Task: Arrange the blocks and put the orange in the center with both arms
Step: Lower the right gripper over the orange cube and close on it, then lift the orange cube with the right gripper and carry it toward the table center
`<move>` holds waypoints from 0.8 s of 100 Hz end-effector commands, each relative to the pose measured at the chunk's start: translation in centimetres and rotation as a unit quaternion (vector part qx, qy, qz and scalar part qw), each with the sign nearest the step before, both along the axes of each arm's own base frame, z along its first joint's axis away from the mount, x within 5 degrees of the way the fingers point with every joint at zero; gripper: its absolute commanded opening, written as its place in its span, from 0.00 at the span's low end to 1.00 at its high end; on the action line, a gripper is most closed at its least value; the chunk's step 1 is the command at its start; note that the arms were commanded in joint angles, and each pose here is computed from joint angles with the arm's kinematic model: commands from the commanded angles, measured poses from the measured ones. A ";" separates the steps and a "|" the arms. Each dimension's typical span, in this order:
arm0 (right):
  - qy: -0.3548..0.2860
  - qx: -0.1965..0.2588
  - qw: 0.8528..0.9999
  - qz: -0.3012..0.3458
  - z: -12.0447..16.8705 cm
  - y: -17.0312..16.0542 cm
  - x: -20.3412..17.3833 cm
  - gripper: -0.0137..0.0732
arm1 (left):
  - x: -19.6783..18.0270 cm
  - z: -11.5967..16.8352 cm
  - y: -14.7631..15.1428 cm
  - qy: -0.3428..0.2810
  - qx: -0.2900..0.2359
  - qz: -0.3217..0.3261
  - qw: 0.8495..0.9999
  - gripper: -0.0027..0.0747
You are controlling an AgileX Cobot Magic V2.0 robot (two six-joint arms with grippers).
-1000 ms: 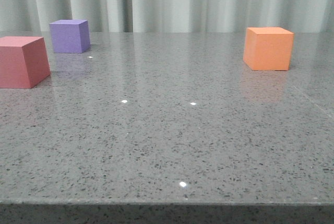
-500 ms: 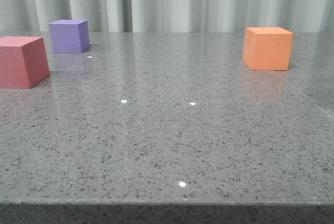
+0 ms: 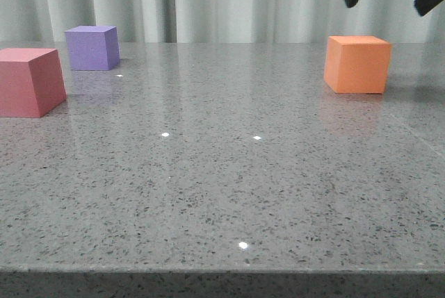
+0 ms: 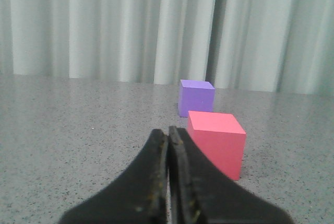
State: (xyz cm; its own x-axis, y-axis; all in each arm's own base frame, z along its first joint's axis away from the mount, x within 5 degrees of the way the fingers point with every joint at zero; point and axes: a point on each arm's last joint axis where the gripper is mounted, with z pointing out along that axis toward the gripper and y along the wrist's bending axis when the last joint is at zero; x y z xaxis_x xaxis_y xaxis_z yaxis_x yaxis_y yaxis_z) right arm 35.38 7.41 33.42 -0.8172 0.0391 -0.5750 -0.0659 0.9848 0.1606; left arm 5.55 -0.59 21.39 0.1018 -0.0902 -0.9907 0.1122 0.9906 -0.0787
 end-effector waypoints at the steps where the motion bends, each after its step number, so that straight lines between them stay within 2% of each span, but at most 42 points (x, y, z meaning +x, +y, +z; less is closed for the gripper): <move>1: -0.054 0.005 0.999 -0.001 2.0 0.1 1.2 0.90 | -0.2 -0.6 -0.1 -0.033 -0.008 -0.005 0.999 0.01; 35: -0.020 -0.001 1.000 -0.002 -1.8 0.8 4.7 0.90 | -0.2 -0.6 -0.1 -0.033 -0.008 -0.005 0.999 0.01; 42: -0.011 -0.003 1.000 -0.001 -2.3 0.8 4.9 0.84 | -0.2 -0.6 -0.1 -0.033 -0.008 -0.005 0.999 0.01; 54: -0.001 -0.005 1.000 -0.001 -2.5 0.8 4.9 0.62 | -0.2 -0.6 -0.1 -0.033 -0.008 -0.005 0.999 0.01; 59: 0.003 -0.006 1.000 0.000 -2.3 0.8 4.8 0.56 | -0.2 -0.6 -0.1 -0.033 -0.008 -0.005 0.999 0.01; 80: 0.008 0.012 1.000 -0.022 0.1 1.5 4.6 0.55 | -0.2 -0.6 -0.1 -0.033 -0.008 -0.005 0.999 0.01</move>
State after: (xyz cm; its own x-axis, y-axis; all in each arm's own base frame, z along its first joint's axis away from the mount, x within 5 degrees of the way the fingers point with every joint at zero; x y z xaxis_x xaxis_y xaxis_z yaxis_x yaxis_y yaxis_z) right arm 40.59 8.60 28.96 -0.8854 0.0509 -0.4621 -0.0256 0.9871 0.1578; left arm 5.55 -0.59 21.39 0.1018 -0.0902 -0.9907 0.1122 0.9906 -0.0787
